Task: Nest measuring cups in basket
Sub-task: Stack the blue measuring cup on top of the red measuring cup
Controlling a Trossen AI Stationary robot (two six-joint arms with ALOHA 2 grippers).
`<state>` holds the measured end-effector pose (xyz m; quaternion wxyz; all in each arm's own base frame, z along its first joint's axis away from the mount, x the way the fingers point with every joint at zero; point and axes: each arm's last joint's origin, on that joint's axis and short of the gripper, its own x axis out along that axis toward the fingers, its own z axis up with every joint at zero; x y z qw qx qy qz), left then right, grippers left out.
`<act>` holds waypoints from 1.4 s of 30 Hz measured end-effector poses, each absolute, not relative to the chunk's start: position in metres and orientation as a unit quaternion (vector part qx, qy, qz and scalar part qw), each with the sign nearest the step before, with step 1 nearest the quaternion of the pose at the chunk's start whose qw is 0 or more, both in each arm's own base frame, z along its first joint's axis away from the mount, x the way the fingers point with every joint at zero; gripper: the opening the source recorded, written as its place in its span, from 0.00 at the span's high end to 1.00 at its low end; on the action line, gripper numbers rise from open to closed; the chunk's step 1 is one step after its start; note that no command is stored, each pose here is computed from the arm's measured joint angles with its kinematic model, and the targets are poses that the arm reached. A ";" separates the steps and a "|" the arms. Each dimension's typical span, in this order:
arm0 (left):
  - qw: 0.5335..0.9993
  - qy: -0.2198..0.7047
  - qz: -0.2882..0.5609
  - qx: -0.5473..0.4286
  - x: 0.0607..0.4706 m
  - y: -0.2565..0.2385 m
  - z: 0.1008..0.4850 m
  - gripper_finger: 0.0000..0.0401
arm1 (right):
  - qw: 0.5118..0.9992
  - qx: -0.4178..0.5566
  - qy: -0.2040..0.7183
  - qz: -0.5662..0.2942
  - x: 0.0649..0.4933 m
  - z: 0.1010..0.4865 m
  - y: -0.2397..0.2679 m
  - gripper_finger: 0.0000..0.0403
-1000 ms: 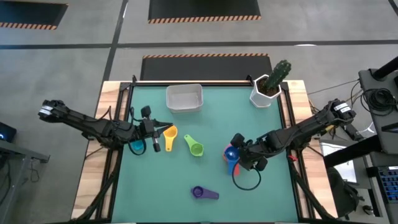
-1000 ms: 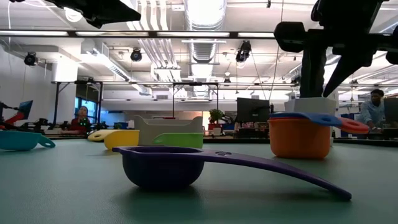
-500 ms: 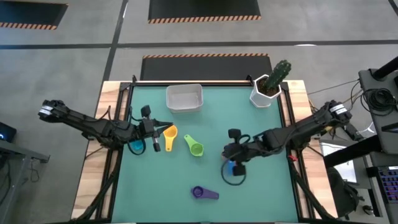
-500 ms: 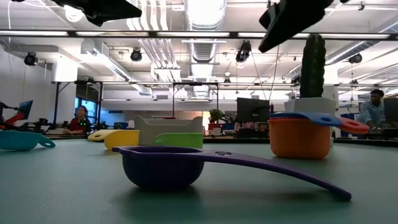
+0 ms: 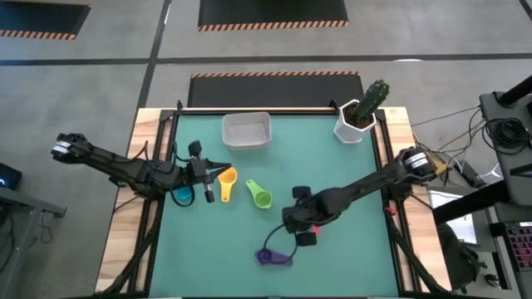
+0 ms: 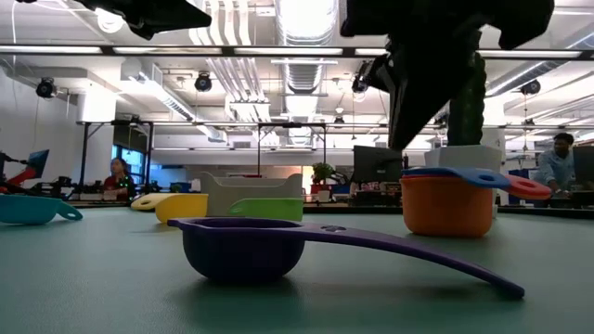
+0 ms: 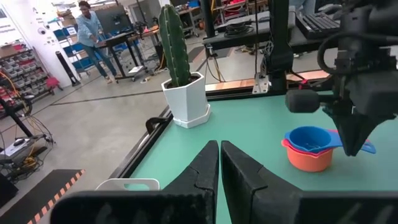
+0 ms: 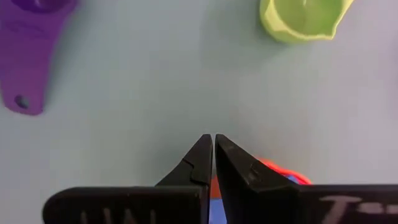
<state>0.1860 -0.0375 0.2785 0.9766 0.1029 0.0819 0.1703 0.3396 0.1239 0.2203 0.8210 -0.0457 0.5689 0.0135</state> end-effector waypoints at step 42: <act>0.977 0.083 0.170 0.103 0.186 -0.038 0.278 1.00 | 0.780 0.004 0.626 0.009 0.308 0.242 0.129 0.98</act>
